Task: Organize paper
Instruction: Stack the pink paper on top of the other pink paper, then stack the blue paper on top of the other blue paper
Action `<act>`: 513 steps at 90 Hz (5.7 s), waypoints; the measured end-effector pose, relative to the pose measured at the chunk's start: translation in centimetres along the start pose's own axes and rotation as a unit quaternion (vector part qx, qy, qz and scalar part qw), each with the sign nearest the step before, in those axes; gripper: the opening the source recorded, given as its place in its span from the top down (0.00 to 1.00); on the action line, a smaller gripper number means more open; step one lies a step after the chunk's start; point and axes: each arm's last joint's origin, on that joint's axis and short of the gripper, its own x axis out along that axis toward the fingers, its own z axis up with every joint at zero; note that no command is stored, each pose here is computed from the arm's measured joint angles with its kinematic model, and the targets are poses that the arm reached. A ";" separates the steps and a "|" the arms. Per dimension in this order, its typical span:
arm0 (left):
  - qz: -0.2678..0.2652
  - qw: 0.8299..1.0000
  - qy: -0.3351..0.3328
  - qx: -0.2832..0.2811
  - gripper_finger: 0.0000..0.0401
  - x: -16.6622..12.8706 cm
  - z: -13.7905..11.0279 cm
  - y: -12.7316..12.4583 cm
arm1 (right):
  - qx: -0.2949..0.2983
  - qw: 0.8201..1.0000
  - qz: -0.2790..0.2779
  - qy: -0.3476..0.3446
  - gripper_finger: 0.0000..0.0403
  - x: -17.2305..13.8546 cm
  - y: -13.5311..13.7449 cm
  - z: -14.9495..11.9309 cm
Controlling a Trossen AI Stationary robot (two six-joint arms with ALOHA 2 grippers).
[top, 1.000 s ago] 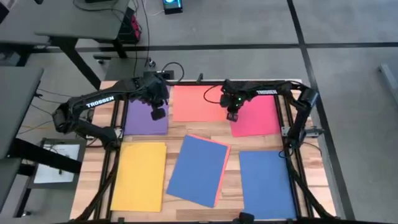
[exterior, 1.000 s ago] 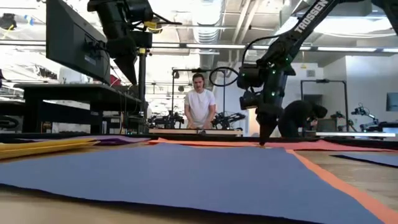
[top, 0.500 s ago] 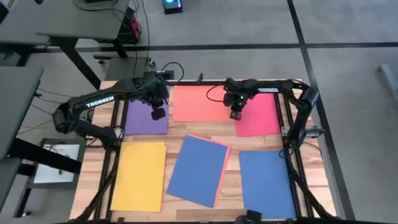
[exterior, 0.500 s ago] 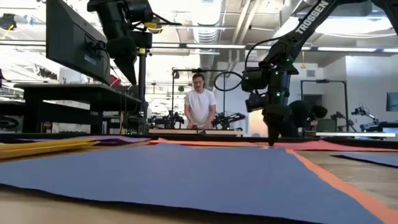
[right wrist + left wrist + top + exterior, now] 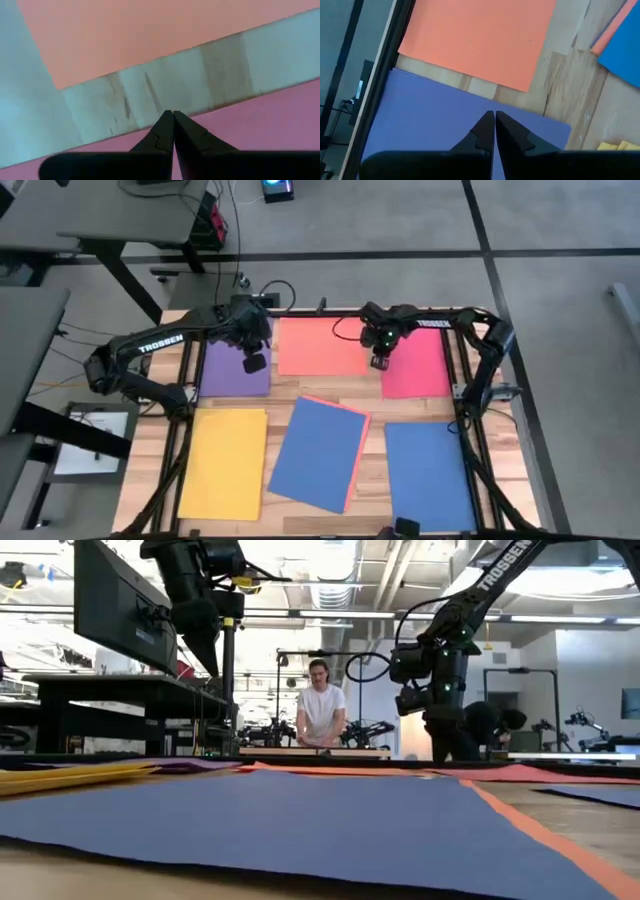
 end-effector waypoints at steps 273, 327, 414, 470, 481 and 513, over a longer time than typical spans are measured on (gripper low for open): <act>-0.007 1.000 0.028 0.002 1.00 0.0 -0.5 -0.1 | -0.128 0.983 0.074 0.106 1.00 0.4 8.3 -0.7; -0.008 1.000 0.028 0.008 1.00 0.0 -0.5 -0.1 | -0.045 0.994 0.060 0.080 1.00 -2.6 9.1 1.6; -0.227 0.968 -0.092 -0.043 1.00 2.8 4.8 -12.9 | 0.382 0.890 0.224 -0.106 0.55 -4.8 21.2 -6.3; -0.216 0.971 0.016 -0.097 1.00 12.9 2.9 -24.0 | 0.396 0.900 0.151 -0.101 0.53 0.3 20.2 -5.0; -0.216 0.972 0.018 -0.094 1.00 13.7 2.7 -24.4 | 0.396 0.898 0.154 -0.114 0.53 -0.3 19.9 -4.9; -0.217 0.972 0.015 -0.093 1.00 14.4 2.7 -24.8 | 0.393 0.900 0.143 -0.118 0.53 -0.5 19.3 -4.9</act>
